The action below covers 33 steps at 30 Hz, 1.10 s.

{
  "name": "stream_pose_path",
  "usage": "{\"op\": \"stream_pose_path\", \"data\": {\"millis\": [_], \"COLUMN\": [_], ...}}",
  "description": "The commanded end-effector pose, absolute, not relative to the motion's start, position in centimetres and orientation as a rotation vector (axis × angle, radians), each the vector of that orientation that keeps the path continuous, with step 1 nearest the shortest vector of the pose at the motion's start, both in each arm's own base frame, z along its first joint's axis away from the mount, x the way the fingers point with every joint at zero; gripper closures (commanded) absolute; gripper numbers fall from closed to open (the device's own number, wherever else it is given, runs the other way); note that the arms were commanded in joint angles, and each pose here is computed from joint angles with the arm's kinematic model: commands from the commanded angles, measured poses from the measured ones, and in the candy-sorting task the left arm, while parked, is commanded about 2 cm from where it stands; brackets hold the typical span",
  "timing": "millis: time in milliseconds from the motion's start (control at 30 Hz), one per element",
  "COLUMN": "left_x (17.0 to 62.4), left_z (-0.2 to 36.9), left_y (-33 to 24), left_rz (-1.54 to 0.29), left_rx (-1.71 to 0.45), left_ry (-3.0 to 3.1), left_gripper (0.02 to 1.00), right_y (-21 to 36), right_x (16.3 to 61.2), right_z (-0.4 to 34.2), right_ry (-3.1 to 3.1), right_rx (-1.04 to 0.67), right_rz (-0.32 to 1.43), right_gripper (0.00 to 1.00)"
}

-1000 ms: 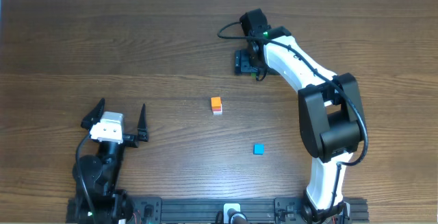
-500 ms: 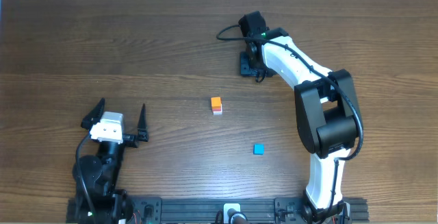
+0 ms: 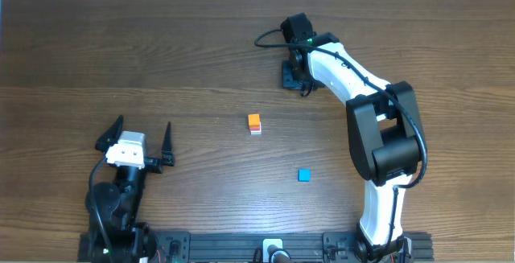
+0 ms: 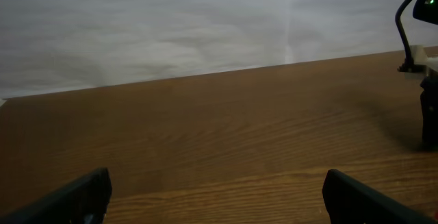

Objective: Stack Cubes

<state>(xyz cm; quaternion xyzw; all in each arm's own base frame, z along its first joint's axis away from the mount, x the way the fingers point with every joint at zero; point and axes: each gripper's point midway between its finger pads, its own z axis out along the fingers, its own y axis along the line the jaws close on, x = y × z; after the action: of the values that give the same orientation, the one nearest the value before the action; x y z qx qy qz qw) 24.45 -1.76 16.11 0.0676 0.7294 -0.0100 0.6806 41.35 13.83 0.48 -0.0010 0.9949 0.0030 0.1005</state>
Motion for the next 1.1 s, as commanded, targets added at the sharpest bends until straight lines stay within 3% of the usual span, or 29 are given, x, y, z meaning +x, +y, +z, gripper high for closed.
{"op": "stream_pose_path", "data": {"millis": [33,367,567,867,1100], "left_x": [24.4,24.4,24.4,24.4,24.4], "left_z": [16.0,16.0,16.0,16.0,16.0], "left_y": [-1.7,-1.7,-1.7,-1.7,-1.7], "left_rz": [-0.013,-0.013,-0.013,-0.013,-0.013], "left_rx": [0.16,0.16,0.16,0.16,0.16], "left_ry": [1.634,1.634,1.634,1.634,1.634], "left_gripper": [0.02,0.02,0.018,0.02,0.02], "right_y": [14.3,15.9,19.3,25.9,26.2], "right_x": [41.9,40.4,36.4,29.7,28.0], "right_z": [1.1,7.9,12.3,12.7,12.1], "right_ry": [2.927,2.894,2.877,2.931,2.974], "right_rx": [0.004,-0.037,-0.091,-0.199,-0.171], "right_rz": [0.046,0.087,0.103,0.129,0.098], "right_gripper": [0.812,0.888,0.886,0.886,0.884]}}
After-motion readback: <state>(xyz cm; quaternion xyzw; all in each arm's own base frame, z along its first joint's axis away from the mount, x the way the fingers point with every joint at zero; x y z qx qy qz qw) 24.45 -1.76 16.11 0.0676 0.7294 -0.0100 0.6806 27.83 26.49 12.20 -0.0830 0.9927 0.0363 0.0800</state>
